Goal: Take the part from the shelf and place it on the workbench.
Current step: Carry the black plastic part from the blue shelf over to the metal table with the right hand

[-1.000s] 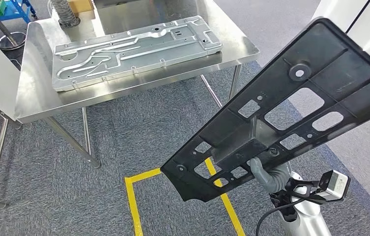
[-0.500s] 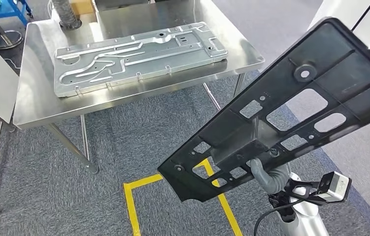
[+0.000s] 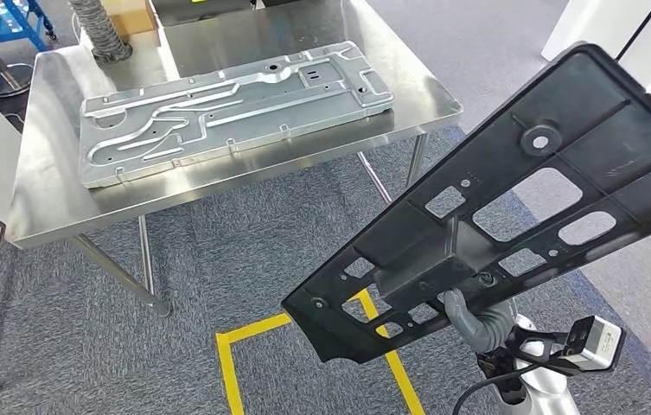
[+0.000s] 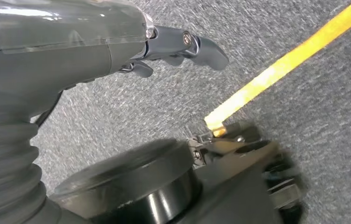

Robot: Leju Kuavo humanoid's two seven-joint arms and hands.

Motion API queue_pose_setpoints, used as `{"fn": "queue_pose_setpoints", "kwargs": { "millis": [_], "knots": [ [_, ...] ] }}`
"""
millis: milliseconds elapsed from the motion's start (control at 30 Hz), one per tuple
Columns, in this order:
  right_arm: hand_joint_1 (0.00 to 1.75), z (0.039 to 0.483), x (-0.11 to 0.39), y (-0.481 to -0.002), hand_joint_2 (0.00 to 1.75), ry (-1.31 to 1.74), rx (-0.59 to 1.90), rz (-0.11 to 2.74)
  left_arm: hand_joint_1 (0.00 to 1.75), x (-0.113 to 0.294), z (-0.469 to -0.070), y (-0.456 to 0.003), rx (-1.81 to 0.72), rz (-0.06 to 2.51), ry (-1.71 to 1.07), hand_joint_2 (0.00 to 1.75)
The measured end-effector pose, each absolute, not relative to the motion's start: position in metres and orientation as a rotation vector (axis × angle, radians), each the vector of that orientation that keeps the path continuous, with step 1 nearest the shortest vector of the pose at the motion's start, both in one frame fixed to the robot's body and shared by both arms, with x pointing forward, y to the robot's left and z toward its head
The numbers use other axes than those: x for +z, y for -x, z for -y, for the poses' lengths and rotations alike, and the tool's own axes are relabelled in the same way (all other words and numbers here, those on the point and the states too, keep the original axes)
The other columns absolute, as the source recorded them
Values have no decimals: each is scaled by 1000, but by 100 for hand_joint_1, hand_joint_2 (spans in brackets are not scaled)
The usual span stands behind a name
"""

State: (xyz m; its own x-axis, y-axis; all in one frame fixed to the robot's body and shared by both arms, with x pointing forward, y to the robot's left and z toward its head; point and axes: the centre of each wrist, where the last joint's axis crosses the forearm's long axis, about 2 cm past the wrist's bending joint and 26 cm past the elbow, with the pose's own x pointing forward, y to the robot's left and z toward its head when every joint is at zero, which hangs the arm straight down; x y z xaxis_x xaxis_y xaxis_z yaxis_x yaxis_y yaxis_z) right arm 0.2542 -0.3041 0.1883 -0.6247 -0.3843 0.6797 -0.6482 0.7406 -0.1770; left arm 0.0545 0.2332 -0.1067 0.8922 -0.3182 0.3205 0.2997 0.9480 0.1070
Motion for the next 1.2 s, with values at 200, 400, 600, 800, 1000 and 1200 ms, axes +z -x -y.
{"fn": "queue_pose_setpoints", "kwargs": {
  "millis": [200,400,600,800,1000,1200],
  "knots": [
    [175,304,190,-256,175,-783,555,2310,0,-107,-234,-55,-314,341,-59,175],
    [175,303,198,-266,175,-792,570,2332,0,-107,-233,-53,-304,338,-61,175],
    [175,303,198,-269,175,-789,567,2330,0,-107,-233,-52,-305,337,-61,175],
    [175,303,197,-270,175,-786,563,2329,0,-107,-232,-52,-308,338,-58,175],
    [175,302,195,-264,175,-771,548,2330,0,-107,-232,-54,-322,343,-58,175],
    [175,302,190,-256,175,-774,541,2315,0,-107,-233,-55,-329,343,-57,175]
  ]
}}
